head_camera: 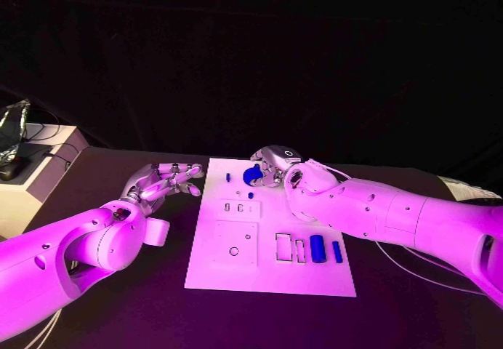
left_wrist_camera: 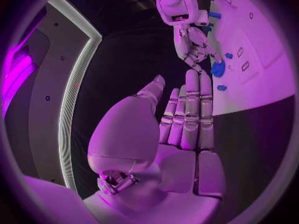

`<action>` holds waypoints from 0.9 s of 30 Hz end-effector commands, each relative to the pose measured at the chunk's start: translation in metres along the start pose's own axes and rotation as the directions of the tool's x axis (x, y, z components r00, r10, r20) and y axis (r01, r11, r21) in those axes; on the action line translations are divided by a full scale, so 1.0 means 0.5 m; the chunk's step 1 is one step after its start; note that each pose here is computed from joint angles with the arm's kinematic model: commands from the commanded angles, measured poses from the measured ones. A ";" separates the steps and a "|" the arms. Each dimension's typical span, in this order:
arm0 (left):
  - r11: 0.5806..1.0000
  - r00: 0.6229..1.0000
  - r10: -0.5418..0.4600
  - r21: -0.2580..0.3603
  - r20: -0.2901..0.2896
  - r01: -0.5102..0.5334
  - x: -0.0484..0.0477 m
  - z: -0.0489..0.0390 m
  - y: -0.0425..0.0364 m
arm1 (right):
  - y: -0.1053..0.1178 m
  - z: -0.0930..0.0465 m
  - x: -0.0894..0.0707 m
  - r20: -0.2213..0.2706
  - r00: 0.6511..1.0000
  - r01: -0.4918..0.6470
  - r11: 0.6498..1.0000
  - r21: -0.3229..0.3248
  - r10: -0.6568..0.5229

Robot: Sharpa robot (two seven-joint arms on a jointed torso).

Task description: Assemble the parts on the task board

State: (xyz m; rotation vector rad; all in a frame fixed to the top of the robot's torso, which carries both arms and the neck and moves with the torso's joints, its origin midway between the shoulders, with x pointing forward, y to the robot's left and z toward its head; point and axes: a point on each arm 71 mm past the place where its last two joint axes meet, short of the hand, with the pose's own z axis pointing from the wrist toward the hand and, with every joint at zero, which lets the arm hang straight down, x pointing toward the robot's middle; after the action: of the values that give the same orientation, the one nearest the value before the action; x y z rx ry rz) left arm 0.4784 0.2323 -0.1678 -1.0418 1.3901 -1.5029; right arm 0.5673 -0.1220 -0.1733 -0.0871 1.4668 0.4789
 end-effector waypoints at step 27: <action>1.000 1.000 -0.002 0.004 -0.014 0.002 0.002 0.001 -0.001 | -0.029 -0.014 0.017 -0.110 0.993 -0.039 0.999 0.037 0.042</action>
State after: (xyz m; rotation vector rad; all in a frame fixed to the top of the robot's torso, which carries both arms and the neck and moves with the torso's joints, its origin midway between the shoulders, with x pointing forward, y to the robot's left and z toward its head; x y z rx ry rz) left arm 0.4788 0.2334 -0.1682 -1.0438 1.3904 -1.4989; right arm 0.5668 -0.1367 -0.1804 -0.0463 1.5412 0.4909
